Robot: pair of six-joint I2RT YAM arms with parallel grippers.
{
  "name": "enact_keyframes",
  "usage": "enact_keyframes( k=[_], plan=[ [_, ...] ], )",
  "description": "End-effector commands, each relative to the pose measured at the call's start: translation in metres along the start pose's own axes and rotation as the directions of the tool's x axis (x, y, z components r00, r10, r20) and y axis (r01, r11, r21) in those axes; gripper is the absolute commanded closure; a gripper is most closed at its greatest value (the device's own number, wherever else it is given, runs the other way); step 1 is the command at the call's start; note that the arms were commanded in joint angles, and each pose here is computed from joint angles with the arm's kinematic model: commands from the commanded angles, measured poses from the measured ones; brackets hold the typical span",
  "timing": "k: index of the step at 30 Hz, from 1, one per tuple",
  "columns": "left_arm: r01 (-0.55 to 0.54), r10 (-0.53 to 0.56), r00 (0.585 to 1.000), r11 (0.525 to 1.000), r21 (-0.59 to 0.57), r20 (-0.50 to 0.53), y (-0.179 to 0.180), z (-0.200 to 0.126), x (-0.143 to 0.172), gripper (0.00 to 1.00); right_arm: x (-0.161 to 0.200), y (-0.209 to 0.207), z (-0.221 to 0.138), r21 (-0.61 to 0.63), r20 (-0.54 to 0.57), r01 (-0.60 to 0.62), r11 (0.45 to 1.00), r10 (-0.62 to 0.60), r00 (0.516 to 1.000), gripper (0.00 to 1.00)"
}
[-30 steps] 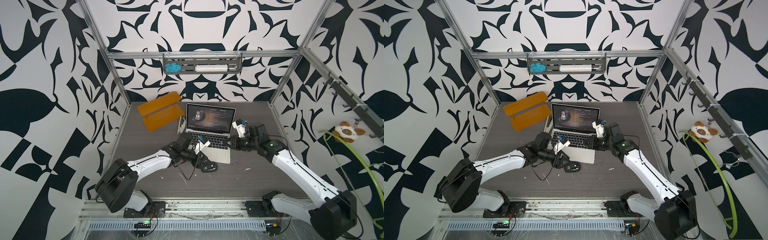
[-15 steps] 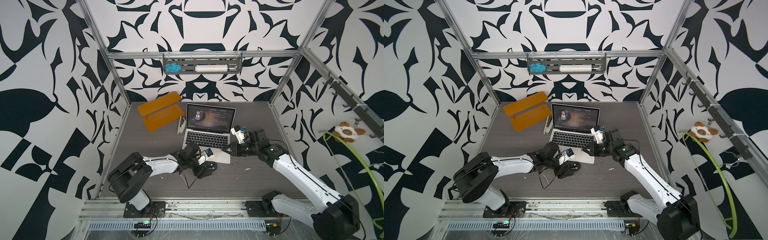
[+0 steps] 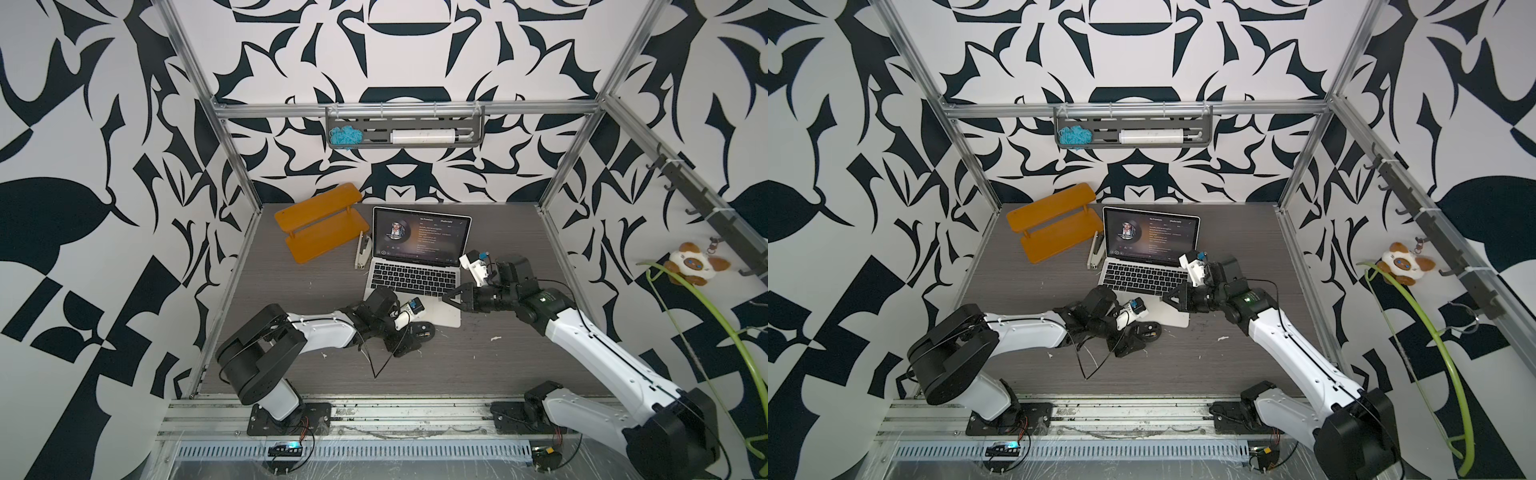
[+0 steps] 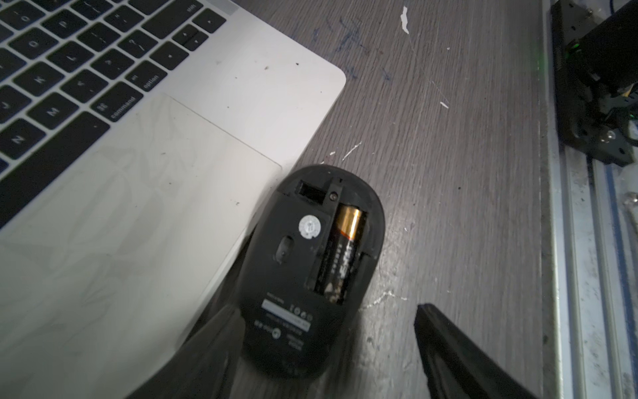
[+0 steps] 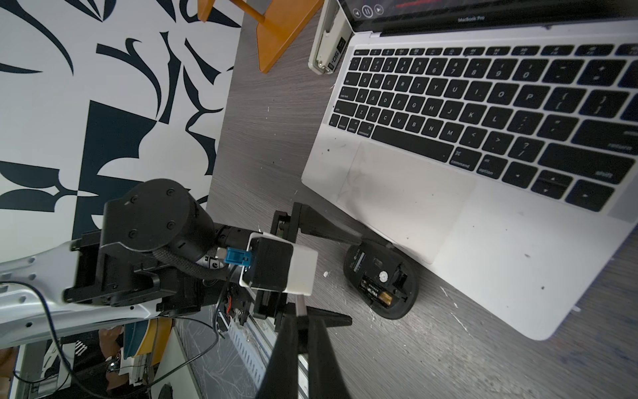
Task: Remove the wireless mouse receiver from the laptop
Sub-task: Adjust the mouse at the center of the board.
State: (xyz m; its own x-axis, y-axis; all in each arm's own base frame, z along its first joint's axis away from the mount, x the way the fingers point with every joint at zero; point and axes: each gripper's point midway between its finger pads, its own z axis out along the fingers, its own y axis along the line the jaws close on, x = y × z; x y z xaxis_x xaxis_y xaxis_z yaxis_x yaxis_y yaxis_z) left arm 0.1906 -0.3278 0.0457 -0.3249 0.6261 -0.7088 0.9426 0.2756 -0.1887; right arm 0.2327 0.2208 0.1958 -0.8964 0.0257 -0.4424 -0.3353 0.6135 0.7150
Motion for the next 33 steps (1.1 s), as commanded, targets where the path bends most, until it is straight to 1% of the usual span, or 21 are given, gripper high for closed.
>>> enact_keyframes(
  k=[1, 2, 10, 13, 17, 22, 29, 33],
  plan=[
    [-0.017, 0.017, 0.999, 1.0, 0.003, -0.046, 0.002, 0.005, 0.008, 0.1, -0.005, 0.014, -0.005, -0.05, 0.027, 0.023, 0.998, -0.022, 0.999, 1.0],
    [-0.02, 0.02, 0.999, 1.0, 0.001, -0.049, 0.002, 0.006, 0.009, 0.04, -0.005, 0.015, -0.005, -0.055, 0.031, 0.024, 0.998, -0.023, 0.999, 1.0],
    [-0.025, 0.025, 0.997, 1.0, 0.004, -0.069, 0.007, 0.015, 0.012, 0.04, -0.005, 0.018, -0.007, -0.072, 0.041, 0.018, 0.997, -0.016, 0.999, 1.0],
    [-0.031, 0.033, 0.998, 0.999, 0.021, -0.059, 0.006, 0.019, 0.01, 0.05, -0.005, 0.018, -0.007, -0.075, 0.043, 0.019, 0.997, -0.016, 0.999, 1.0],
    [-0.042, 0.044, 0.998, 0.996, 0.072, -0.033, 0.0, 0.026, 0.01, 0.07, -0.006, 0.019, -0.008, -0.075, 0.047, 0.021, 0.997, -0.018, 0.999, 1.0],
    [-0.071, 0.068, 0.997, 0.992, 0.104, 0.039, -0.007, 0.032, 0.014, 0.08, -0.006, 0.02, -0.009, -0.072, 0.045, 0.037, 0.997, -0.034, 0.998, 1.0],
    [-0.056, 0.051, 0.995, 0.996, 0.066, 0.084, -0.007, 0.039, 0.04, 0.09, -0.008, 0.02, -0.008, -0.066, 0.041, 0.049, 0.997, -0.046, 0.998, 1.0],
    [-0.073, 0.068, 0.989, 0.997, 0.033, 0.128, -0.005, 0.04, 0.05, 0.1, -0.007, 0.015, -0.005, -0.052, 0.031, 0.04, 0.998, -0.038, 0.999, 1.0]
  ],
)
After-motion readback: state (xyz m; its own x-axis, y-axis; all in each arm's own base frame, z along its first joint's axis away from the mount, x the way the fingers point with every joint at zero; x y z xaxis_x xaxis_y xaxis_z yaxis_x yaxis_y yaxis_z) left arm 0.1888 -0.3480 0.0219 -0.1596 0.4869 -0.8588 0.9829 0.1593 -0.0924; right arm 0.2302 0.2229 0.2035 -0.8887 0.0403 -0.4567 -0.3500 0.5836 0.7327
